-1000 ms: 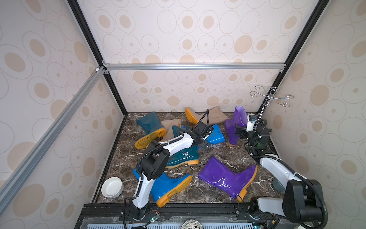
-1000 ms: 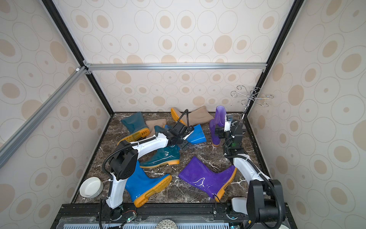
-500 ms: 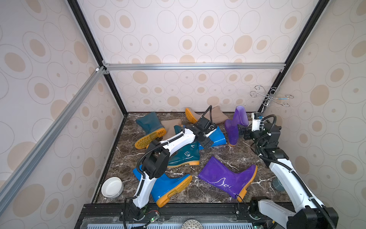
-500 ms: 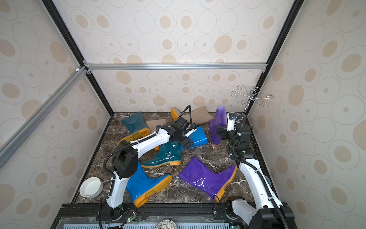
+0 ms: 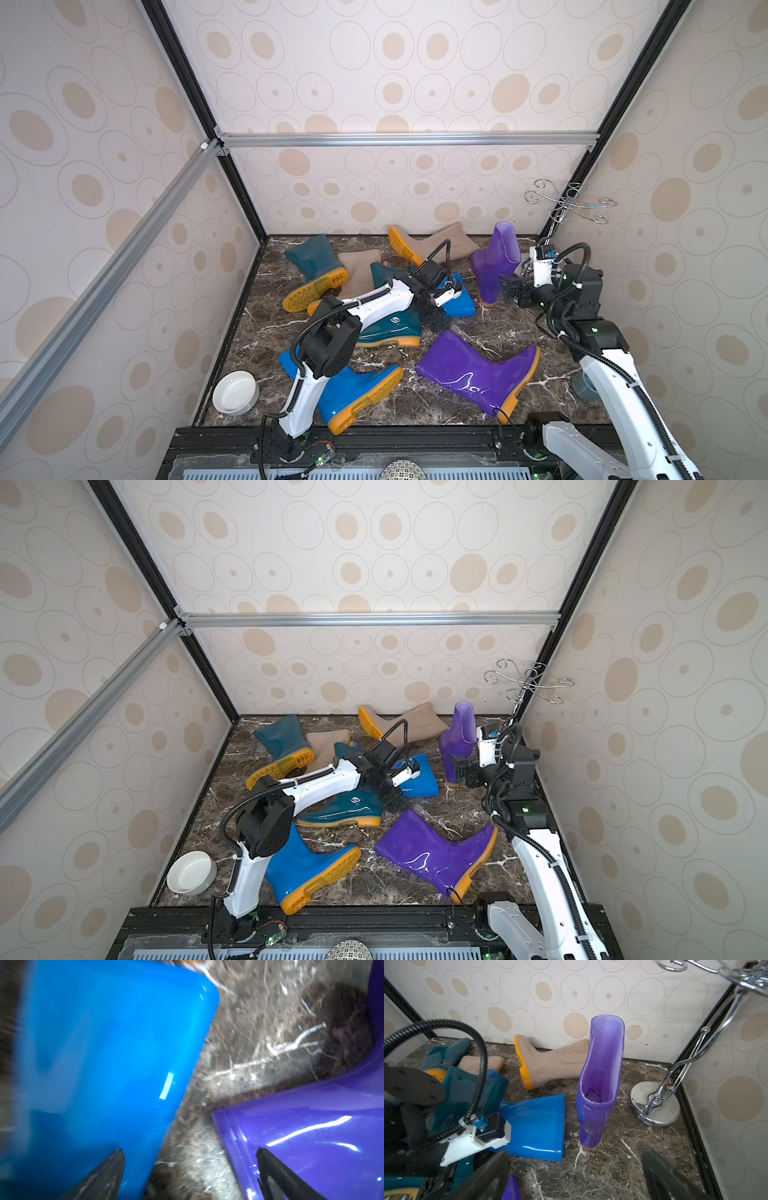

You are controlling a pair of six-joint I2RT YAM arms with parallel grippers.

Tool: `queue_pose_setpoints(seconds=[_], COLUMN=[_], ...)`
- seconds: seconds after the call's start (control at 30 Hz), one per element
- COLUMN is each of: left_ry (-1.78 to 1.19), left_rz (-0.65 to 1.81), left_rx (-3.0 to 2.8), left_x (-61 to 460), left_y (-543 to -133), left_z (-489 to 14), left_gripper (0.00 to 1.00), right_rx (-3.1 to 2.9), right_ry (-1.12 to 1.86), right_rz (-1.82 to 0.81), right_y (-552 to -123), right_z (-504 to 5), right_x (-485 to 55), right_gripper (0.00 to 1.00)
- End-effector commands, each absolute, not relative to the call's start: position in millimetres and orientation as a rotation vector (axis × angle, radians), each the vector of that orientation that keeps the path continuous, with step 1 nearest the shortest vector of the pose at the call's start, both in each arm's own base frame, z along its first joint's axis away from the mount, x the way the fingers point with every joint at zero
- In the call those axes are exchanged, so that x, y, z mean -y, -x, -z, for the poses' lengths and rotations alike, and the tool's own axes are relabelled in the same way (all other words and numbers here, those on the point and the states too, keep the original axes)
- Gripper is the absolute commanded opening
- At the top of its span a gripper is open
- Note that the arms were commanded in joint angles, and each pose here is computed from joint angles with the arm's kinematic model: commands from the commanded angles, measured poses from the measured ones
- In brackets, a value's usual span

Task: Match and arrange rain boots in pairs
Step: Pick up the rain boot at the center of the board.

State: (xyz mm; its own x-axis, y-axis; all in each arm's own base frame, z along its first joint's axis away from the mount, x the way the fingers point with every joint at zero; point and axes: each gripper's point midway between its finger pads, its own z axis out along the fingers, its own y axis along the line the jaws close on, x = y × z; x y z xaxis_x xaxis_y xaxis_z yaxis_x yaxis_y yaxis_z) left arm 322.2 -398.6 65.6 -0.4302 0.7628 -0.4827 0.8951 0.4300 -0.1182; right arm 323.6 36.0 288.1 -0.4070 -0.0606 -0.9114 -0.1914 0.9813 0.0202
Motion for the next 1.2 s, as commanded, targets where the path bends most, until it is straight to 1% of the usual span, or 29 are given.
queue_pose_setpoints(seconds=[0.0, 0.23, 0.53, 0.67, 0.77, 0.87, 0.93, 1.07, 1.1, 1.17], left_ry=[-1.39, -1.321, -1.259, -1.263, -1.261, -1.254, -1.253, -1.267, -1.266, -1.273], left_rz=[0.682, 0.803, 0.949, 1.028, 1.036, 1.005, 1.017, 1.093, 1.097, 1.126], left_rx=[-2.332, -2.383, -2.429, -2.415, -2.411, -2.445, -2.468, -2.456, -2.445, -2.425], left_x=[410, 411, 417, 419, 414, 403, 400, 412, 417, 425], left_y=[-300, -285, -271, -258, -250, -244, -238, -231, -232, -232], left_z=[-67, -37, -17, -25, -30, -24, -17, -21, -23, -27], left_gripper=[1.0, 1.0, 1.0, 0.96, 0.98, 0.98, 0.96, 0.86, 0.83, 0.74], right_rx=[-2.035, -2.102, -2.122, -2.12, -2.115, -2.116, -2.118, -2.125, -2.123, -2.119], right_ry=[0.207, 0.221, 0.22, 0.221, 0.22, 0.221, 0.22, 0.216, 0.213, 0.212], right_rz=[-0.165, -0.166, -0.216, -0.222, -0.222, -0.227, -0.233, -0.258, -0.264, -0.273], right_y=[-304, -283, -272, -269, -267, -266, -266, -268, -268, -269], right_z=[-286, -271, -263, -263, -263, -260, -257, -252, -252, -250], right_x=[-40, -40, -46, -47, -47, -47, -48, -51, -51, -52], right_gripper=[1.0, 1.0, 0.97, 0.96, 0.96, 0.96, 0.96, 0.96, 0.96, 0.95])
